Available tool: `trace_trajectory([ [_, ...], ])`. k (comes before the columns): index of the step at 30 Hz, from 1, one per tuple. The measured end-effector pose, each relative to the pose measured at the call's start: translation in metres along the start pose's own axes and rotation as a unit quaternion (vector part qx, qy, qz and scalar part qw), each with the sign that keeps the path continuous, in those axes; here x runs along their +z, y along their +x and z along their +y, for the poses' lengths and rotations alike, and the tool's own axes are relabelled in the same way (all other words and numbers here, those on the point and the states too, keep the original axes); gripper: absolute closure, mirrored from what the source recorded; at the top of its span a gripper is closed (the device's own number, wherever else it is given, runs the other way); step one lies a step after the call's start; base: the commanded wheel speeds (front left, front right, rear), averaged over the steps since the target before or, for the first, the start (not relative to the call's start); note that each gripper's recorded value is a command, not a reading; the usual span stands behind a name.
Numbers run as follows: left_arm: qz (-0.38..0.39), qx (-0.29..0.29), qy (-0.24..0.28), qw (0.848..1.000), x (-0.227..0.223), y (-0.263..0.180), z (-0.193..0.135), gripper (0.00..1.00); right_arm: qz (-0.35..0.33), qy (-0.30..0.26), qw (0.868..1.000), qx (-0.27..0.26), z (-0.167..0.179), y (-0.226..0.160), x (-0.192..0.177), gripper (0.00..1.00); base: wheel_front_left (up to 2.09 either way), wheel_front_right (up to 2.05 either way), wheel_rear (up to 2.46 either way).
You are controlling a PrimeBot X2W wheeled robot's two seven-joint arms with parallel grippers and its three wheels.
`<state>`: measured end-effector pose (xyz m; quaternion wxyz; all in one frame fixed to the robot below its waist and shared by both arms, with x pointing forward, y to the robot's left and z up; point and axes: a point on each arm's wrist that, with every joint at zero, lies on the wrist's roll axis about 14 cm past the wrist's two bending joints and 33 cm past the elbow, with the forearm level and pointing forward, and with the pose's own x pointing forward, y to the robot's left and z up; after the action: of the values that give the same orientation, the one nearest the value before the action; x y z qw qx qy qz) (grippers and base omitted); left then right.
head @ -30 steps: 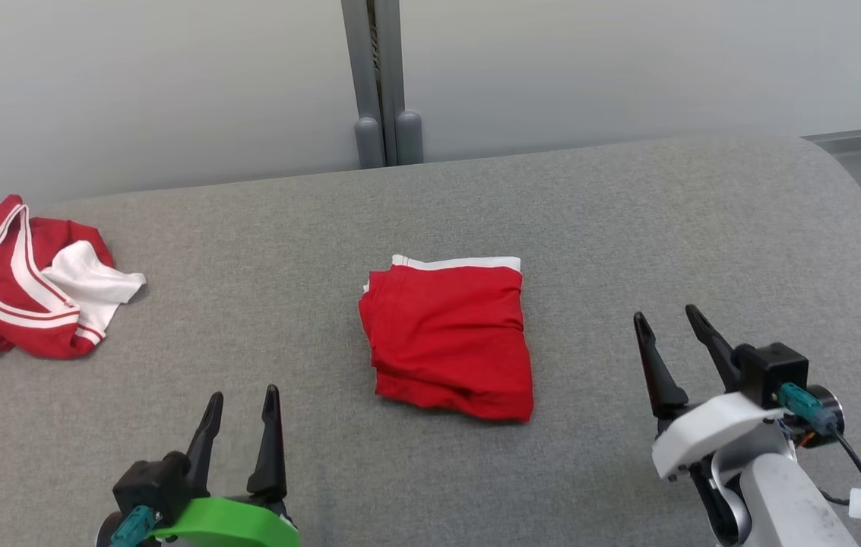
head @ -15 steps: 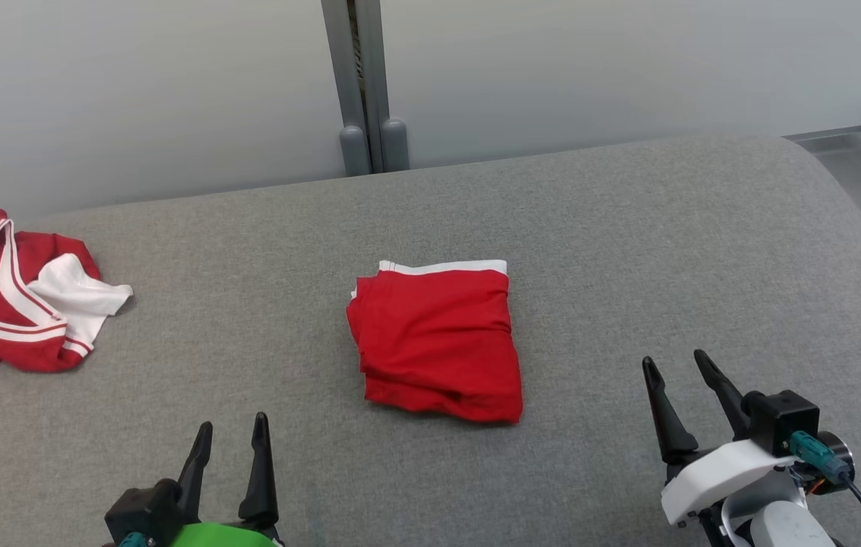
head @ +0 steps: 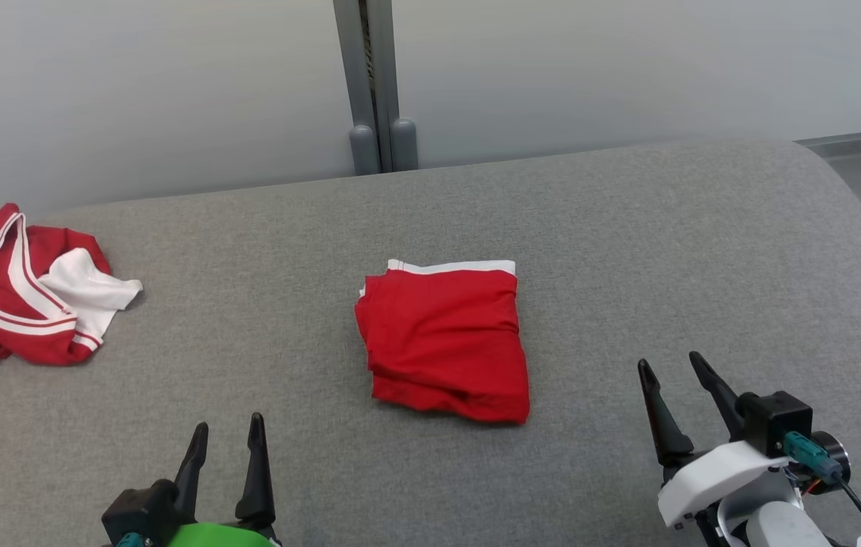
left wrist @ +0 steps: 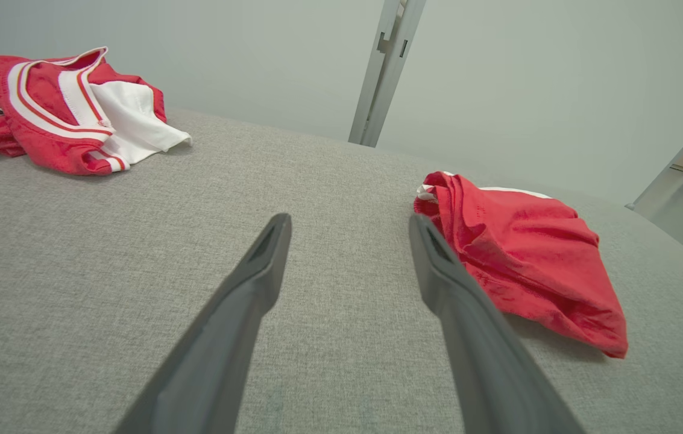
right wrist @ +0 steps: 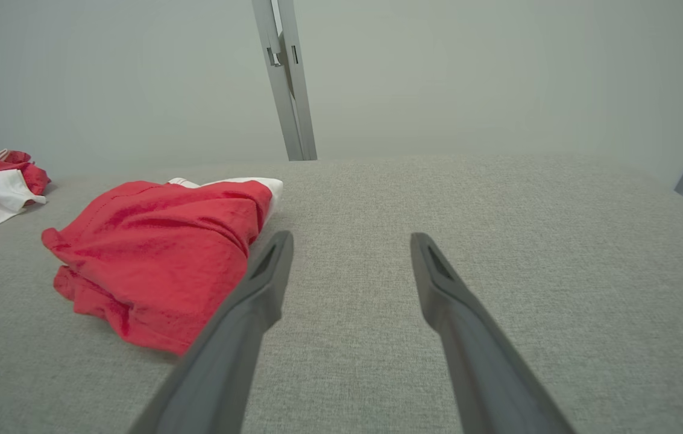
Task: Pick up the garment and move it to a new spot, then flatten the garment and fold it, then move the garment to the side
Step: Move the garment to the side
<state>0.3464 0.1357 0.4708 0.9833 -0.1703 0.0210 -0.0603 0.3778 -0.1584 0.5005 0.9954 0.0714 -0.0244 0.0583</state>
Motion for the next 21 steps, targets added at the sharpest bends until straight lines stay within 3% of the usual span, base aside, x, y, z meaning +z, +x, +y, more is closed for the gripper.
trace_trajectory([
  [12,-0.004,0.015,-0.003,1.0,0.002,-0.003,0.008,0.0,0.01,-0.046,0.997,0.069,0.041,0.072,0.025,0.0,0.0,0.0,0.0],
  [21,-0.007,0.053,-0.009,0.999,0.004,-0.01,0.029,0.0,0.142,-0.045,0.982,0.12,0.081,0.106,-0.027,0.0,0.0,0.0,0.0],
])
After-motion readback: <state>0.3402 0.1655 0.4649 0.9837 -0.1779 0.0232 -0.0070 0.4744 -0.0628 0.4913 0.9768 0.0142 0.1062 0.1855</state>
